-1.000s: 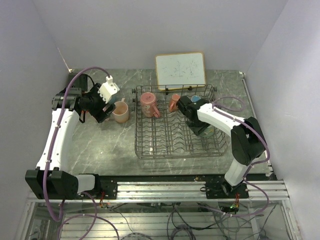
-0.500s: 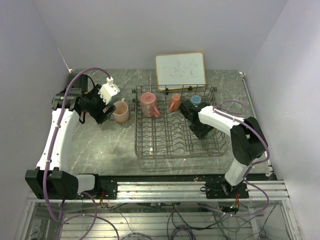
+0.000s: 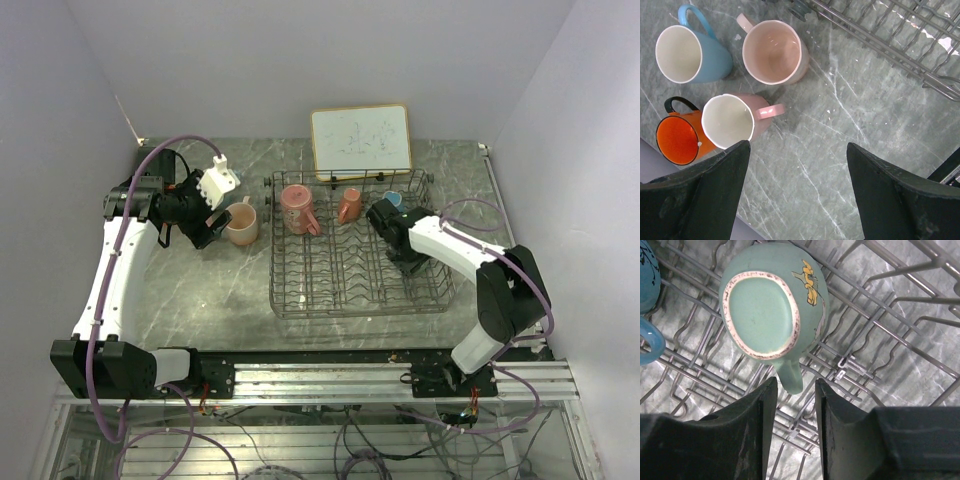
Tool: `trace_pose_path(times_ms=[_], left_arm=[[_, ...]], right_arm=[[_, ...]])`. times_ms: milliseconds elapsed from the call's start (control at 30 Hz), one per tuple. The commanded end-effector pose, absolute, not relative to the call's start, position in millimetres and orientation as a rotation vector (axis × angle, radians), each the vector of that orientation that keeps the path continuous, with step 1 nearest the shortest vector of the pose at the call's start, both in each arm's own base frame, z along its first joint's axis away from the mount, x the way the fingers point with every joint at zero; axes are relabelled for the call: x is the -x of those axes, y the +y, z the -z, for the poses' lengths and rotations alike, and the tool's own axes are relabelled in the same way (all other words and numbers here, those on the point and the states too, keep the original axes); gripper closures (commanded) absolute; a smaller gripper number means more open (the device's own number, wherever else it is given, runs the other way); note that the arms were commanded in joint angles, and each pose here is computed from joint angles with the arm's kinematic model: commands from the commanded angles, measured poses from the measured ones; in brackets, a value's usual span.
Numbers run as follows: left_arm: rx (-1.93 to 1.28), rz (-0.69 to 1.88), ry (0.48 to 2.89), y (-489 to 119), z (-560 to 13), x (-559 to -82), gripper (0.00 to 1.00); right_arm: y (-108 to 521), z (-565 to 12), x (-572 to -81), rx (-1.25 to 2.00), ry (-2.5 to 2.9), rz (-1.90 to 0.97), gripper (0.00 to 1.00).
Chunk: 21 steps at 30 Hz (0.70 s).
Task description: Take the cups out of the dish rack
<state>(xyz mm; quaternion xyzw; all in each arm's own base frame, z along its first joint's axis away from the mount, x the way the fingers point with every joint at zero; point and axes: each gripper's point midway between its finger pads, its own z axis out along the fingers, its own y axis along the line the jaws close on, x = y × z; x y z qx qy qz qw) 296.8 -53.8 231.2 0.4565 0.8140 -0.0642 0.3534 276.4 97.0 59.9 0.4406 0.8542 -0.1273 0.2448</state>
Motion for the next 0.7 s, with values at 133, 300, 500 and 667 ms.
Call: trace_pose_path(times_ms=[133,300,500,667], left_arm=[[-1.181,0.169,2.059,-55.9,-249.9,-291.8,0.11],[-1.174,0.177,2.056,-57.1,-253.0,-291.9,0.11],[-1.182,0.182,2.055,-57.6,-249.4,-286.0,0.08],[-1.177,0.190,2.055,-58.6,-248.9,-283.5,0.01]], right_arm=[[87.5,-49.2,-279.4,-1.134,2.364,0.383,0.58],[94.0,-43.1,-283.2,-1.112,2.400,0.373,0.56],[93.4,-43.1,-282.6,-1.112,2.403,0.387,0.66],[93.8,-52.7,-286.3,-1.107,2.379,0.339,0.92]])
